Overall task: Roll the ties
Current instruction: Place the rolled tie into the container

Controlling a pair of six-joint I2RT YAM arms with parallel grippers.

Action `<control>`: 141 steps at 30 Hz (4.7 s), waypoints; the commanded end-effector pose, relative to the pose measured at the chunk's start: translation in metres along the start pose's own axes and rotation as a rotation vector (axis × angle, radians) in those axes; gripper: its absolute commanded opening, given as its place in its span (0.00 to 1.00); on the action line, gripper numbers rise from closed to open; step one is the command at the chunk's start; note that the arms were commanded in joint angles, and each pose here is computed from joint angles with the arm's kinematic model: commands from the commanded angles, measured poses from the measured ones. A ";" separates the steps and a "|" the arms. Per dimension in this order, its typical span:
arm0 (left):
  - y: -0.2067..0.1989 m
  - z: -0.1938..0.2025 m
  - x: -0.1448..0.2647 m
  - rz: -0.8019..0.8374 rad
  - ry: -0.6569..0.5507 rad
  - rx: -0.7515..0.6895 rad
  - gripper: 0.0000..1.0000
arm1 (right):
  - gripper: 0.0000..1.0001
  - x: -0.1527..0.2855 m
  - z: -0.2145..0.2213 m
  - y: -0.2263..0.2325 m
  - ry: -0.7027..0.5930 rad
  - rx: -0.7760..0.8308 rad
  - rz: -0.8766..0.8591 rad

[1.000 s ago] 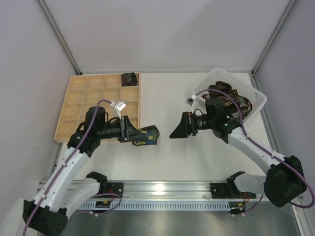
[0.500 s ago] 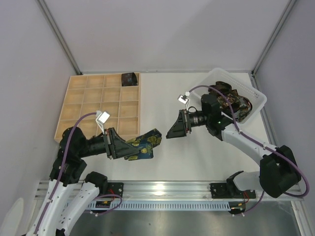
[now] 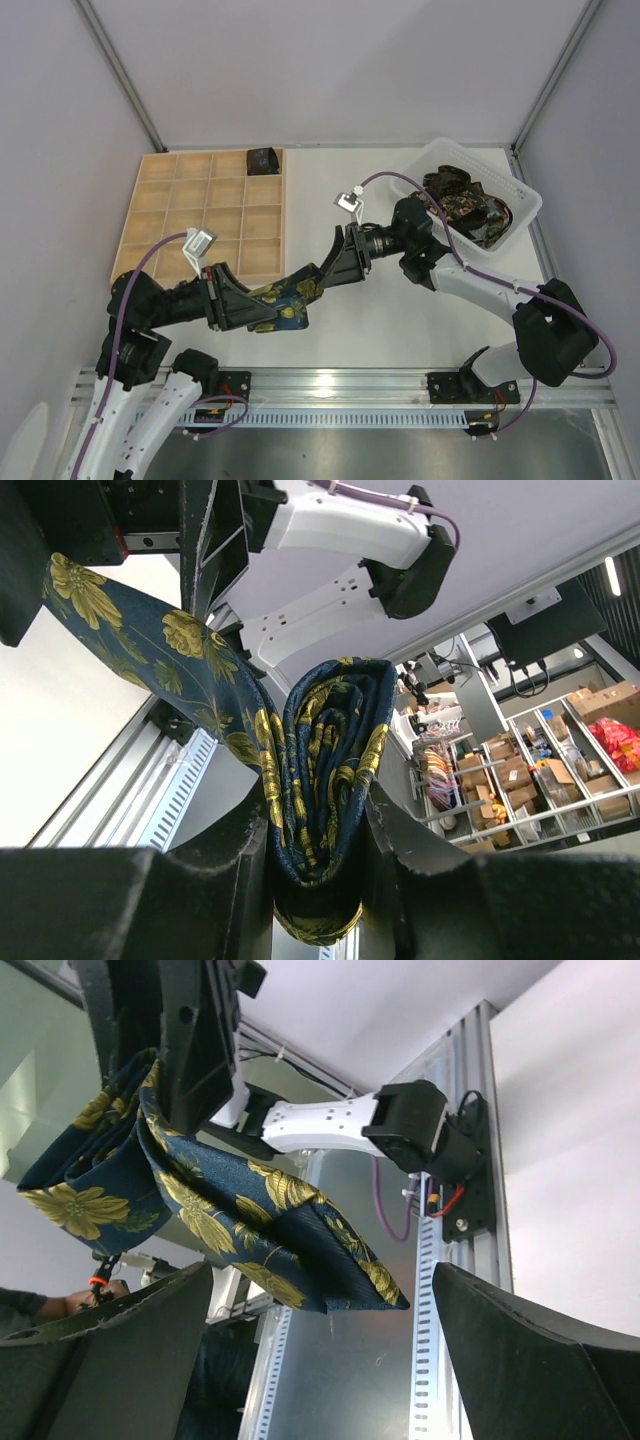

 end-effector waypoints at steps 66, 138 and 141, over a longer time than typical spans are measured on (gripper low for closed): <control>0.081 0.002 0.000 -0.761 0.122 0.298 0.00 | 0.00 0.042 0.038 -0.012 -0.125 -0.124 0.282; 0.320 -0.043 -0.050 -1.785 1.010 -0.033 0.00 | 0.00 -0.133 -0.128 -0.192 -0.221 -0.404 0.543; 0.325 -0.039 -0.050 -1.769 1.006 -0.020 0.00 | 0.00 -0.136 -0.126 -0.197 -0.209 -0.413 0.552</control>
Point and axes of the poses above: each gripper's point midway between its finger pads, its own x axis back along the fingers, its own y axis along the line the jaws close on, z = x × y, the point moved 8 cm from there along x, back along the fingers, and after that the axes turned 15 degrees about -x, right-handed, at the moved point
